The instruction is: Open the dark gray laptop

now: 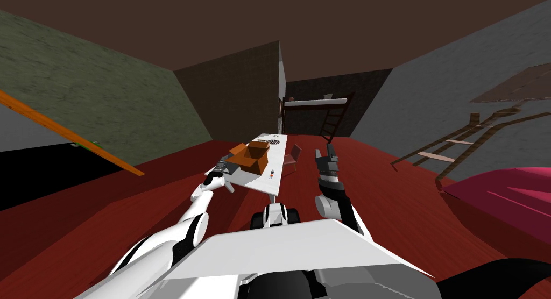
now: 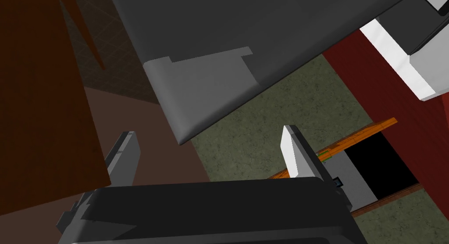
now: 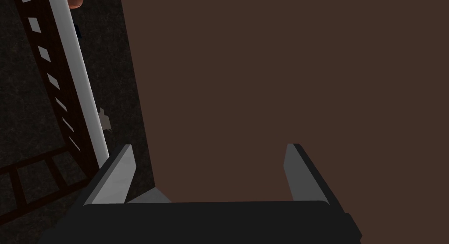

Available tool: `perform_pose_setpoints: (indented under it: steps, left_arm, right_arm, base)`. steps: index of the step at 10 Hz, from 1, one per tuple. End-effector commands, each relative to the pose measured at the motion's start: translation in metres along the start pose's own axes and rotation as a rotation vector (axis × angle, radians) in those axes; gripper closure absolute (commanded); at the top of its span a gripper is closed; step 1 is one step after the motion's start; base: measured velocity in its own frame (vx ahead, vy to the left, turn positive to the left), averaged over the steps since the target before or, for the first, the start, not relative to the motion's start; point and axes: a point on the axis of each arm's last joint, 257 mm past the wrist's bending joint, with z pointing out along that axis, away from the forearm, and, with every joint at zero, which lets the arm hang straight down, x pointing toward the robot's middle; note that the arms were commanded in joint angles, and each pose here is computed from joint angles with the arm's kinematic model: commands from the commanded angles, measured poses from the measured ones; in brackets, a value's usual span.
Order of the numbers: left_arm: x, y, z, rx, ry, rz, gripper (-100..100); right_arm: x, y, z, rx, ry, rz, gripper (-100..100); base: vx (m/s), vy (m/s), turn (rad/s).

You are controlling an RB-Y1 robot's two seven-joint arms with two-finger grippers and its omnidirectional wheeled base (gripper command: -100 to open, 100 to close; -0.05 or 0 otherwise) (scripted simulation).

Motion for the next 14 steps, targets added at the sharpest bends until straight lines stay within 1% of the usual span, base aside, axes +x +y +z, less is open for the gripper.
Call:
perform_pose_setpoints:
  steps: [1,2,3,4,5,6,7,8,9,10,11,12,13,14]
  left_arm:
    - [-0.002,0.000,0.001,0.000,-0.002,0.002,-100]
    - [-0.002,-0.001,0.001,0.001,-0.003,0.002,100]
    - [0.002,-0.004,0.005,-0.015,0.016,-0.028,100]
    - [0.005,-0.009,0.009,-0.021,0.030,-0.057,100]
    - [0.007,-0.006,0.009,-0.032,0.037,-0.057,100]
    - [0.011,-0.012,0.013,-0.040,0.052,-0.087,100]
    - [0.012,-0.009,0.013,-0.050,0.058,-0.086,100]
    - [0.017,-0.013,0.016,-0.063,0.076,-0.115,100]
    - [0.018,-0.012,0.016,-0.068,0.079,-0.115,100]
    - [0.022,-0.018,0.019,-0.076,0.095,-0.143,100]
    - [0.024,-0.015,0.019,-0.086,0.101,-0.143,100]
    - [0.028,-0.020,0.021,-0.099,0.120,-0.171,100]
    - [0.029,-0.019,0.021,-0.104,0.123,-0.171,100]
    - [0.035,-0.023,0.024,-0.119,0.143,-0.198,100]
  right_arm:
    - [0.000,0.000,0.000,0.000,0.000,0.000,0]
    - [0.000,0.000,0.000,0.000,0.000,0.000,0]
    - [0.000,0.000,0.000,0.000,0.000,0.000,0]
    - [0.000,0.000,0.000,0.000,0.000,0.000,0]
    - [0.000,0.000,0.000,0.000,0.000,0.000,0]
    - [0.000,0.000,0.000,0.000,0.000,0.000,0]
    - [0.000,0.000,0.000,0.000,0.000,0.000,0]
    - [0.000,0.000,0.000,0.000,0.000,0.000,0]
    - [0.000,0.000,0.000,0.000,0.000,0.000,0]
    - [0.000,0.000,0.000,0.000,0.000,0.000,0]
    - [0.000,0.000,0.000,0.000,0.000,0.000,0]
    - [0.000,0.000,0.000,0.000,0.000,0.000,0]
    - [0.000,0.000,0.000,0.000,0.000,0.000,0]
    - [0.000,0.000,0.000,0.000,0.000,0.000,0]
  base:
    - [0.000,0.000,0.000]
    - [0.000,0.000,0.000]
    - [0.002,0.032,0.040]
    - [0.011,0.069,0.059]
    - [0.004,0.054,0.005]
    - [0.000,0.055,0.040]
    - [0.006,0.047,0.022]
    - [0.011,0.049,0.048]
    - [0.007,0.051,0.024]
    - [0.003,0.059,0.041]
    - [0.007,0.049,0.020]
    - [0.003,0.054,0.048]
    - [0.007,0.046,0.010]
    - [0.006,0.054,0.042]
